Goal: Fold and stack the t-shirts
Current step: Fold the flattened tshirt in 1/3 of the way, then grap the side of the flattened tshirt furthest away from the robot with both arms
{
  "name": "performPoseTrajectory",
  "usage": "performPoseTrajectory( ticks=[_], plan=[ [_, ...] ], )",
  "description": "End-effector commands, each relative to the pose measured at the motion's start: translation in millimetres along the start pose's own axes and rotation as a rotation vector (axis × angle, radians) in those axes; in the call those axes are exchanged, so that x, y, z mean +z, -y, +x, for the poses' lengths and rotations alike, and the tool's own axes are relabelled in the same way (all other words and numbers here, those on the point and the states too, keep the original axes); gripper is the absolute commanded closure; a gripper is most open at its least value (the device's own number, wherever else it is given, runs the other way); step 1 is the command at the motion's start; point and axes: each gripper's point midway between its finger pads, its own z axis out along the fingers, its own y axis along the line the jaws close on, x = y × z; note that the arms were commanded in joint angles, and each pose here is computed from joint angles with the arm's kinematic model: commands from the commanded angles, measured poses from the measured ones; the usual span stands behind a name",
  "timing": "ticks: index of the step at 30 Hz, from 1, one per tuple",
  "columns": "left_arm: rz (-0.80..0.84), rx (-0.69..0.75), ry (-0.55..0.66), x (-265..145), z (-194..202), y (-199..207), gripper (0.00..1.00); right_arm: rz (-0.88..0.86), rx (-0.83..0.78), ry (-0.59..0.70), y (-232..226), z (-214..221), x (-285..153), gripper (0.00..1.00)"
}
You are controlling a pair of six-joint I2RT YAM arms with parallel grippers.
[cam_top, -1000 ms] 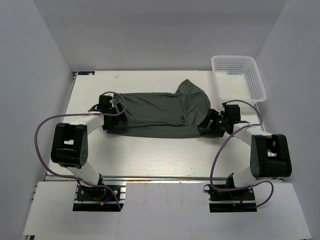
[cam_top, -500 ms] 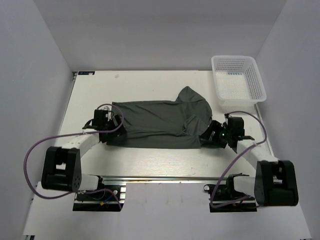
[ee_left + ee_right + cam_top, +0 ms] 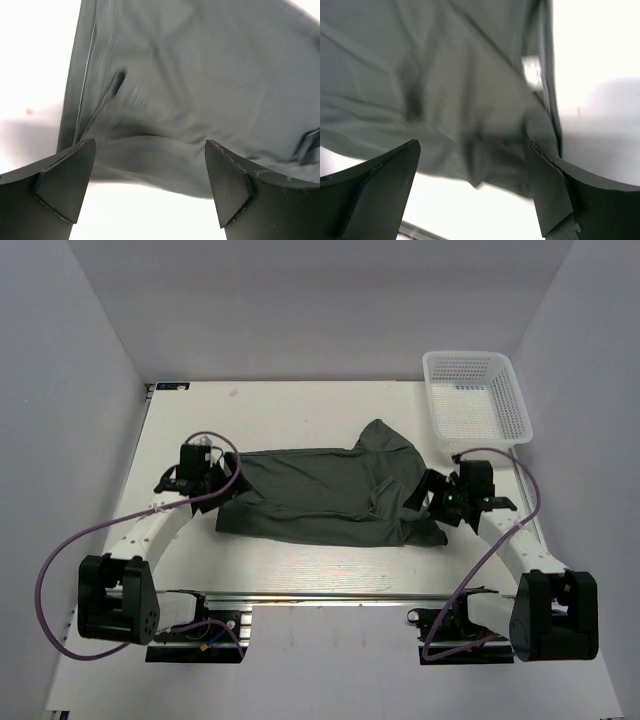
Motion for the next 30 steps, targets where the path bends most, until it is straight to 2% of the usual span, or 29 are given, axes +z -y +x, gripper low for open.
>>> performPoseTrajectory(
  ticks=[1,4,5,6,7,8,9,10,11,14,16,17,18,19,24,30],
  plan=[
    [-0.034,-0.005,0.050,2.5,-43.5,10.5,0.00,-0.030,-0.080,0.087,-27.6,-52.4,-5.8,0.10],
    [-0.111,0.004,0.052,12.0,-65.8,8.3,0.00,-0.029,-0.105,0.135,-46.6,-91.2,0.4,0.10],
    [-0.184,0.003,0.007,24.4,-60.8,-4.2,0.00,-0.014,-0.113,0.155,-48.0,-100.8,2.9,0.10],
    [-0.220,0.004,0.001,28.4,-64.5,-8.3,0.00,0.015,-0.122,0.111,-43.7,-97.9,20.4,0.10],
    [-0.265,-0.002,0.034,28.4,-80.9,-9.4,0.00,0.000,-0.139,0.167,-59.8,-127.1,13.8,0.10],
    [-0.324,-0.006,-0.014,37.1,-75.4,-22.2,0.00,0.005,-0.149,0.176,-62.8,-135.5,15.3,0.10],
    [-0.332,-0.006,0.001,38.5,-86.1,-19.0,0.00,0.027,-0.161,0.120,-57.7,-129.8,35.4,0.10],
    [-0.344,-0.004,0.001,42.6,-88.6,-20.3,0.00,-0.002,-0.185,0.179,-77.5,-159.9,28.7,0.10],
    [-0.348,-0.004,-0.004,46.5,-89.4,-20.3,0.00,-0.001,-0.205,0.181,-81.2,-166.0,32.8,0.10],
    [-0.337,-0.005,-0.004,69.4,-97.7,-16.3,0.00,0.043,-0.226,0.107,-73.6,-180.7,81.6,0.10],
    [-0.332,-0.006,0.022,79.3,-111.4,-11.4,0.00,0.075,-0.236,0.084,-72.4,-193.5,98.6,0.10],
    [-0.347,-0.004,-0.003,91.0,-106.8,-15.5,0.00,0.059,-0.283,0.151,-90.3,-225.9,93.5,0.10],
    [-0.344,-0.005,0.002,96.9,-110.2,-14.3,0.00,0.090,-0.281,0.085,-76.6,-214.4,120.8,0.10],
    [-0.345,-0.004,0.021,99.9,-119.6,-11.3,0.00,0.095,-0.285,0.072,-74.7,-215.7,126.5,0.10],
    [-0.366,-0.002,-0.015,126.1,-113.7,-18.0,0.03,0.069,-0.367,0.111,-92.9,-251.1,157.6,0.10],
    [-0.351,0.005,-0.036,138.0,-107.5,-18.7,0.18,0.010,-0.367,0.135,-104.9,-256.9,195.2,0.10]
  ],
)
